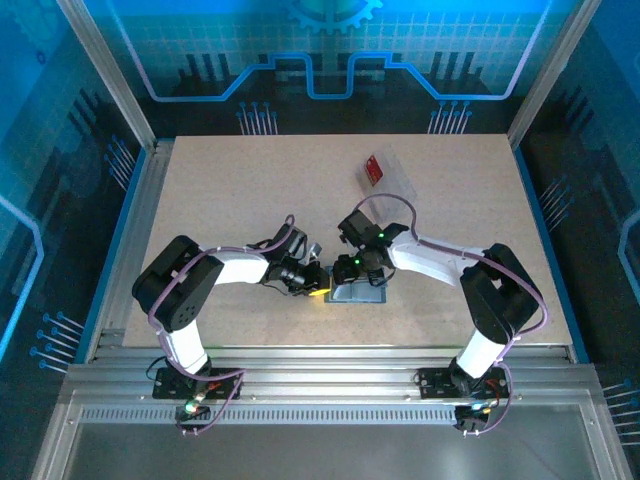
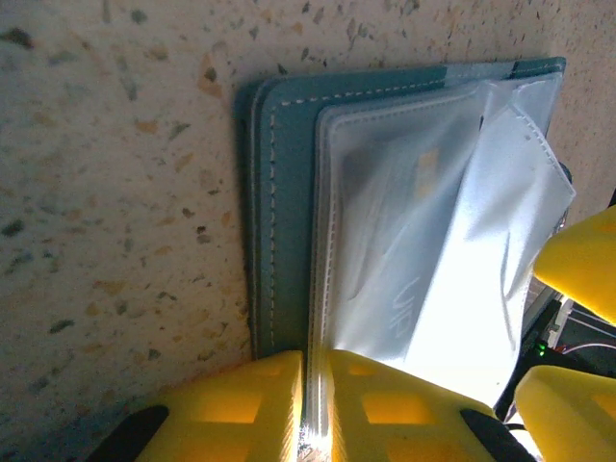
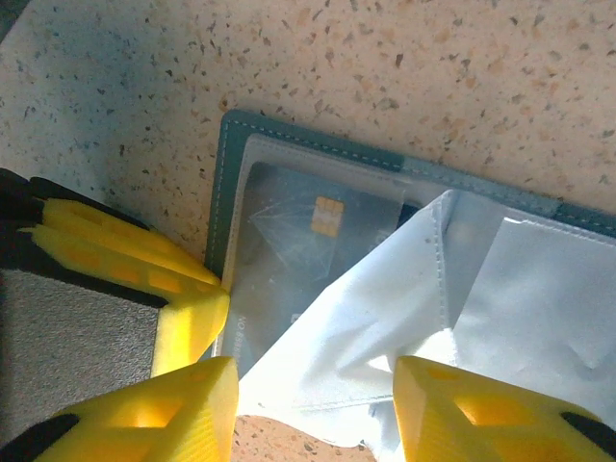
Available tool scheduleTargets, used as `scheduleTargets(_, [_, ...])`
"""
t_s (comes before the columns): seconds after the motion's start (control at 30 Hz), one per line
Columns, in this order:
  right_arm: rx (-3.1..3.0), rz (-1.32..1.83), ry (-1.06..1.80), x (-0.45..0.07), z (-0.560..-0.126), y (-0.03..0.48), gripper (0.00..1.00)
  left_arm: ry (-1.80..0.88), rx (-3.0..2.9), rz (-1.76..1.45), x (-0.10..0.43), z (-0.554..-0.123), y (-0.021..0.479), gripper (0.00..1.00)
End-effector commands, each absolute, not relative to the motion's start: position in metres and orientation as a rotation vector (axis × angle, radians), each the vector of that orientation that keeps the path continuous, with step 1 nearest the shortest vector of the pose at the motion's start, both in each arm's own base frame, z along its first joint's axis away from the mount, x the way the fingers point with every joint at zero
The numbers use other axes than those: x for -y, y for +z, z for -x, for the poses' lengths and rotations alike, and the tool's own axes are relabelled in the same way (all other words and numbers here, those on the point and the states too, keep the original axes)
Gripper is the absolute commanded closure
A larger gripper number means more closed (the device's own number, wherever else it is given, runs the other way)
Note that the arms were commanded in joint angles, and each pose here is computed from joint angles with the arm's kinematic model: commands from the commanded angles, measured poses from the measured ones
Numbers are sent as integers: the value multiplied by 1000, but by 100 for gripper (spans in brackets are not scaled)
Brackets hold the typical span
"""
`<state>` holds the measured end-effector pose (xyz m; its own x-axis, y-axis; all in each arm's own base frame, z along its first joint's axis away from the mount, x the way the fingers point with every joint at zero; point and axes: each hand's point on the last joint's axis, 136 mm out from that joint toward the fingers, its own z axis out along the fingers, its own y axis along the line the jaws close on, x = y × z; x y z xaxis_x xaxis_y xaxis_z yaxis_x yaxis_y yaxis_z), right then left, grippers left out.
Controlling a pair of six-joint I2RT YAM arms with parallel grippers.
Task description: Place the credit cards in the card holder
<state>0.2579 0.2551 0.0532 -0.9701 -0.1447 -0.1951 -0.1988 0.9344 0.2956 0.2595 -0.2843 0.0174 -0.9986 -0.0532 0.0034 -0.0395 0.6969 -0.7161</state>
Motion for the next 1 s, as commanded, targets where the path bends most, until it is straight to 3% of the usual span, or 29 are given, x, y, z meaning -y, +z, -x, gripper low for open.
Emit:
scheduleTargets(0.0, [-2893,289,556,-269,-245,63,48,-1192,-2914,96,282,-251,13,83])
scheduleTargets(0.43, [-2840,366,618,-301,-268,68,47,-1206,-2860,100,276,-251,33,82])
scheduleTargets(0.97, [-2797,415,763,-338,-300,82,47,-1134,-2647,285,220,-255,94,68])
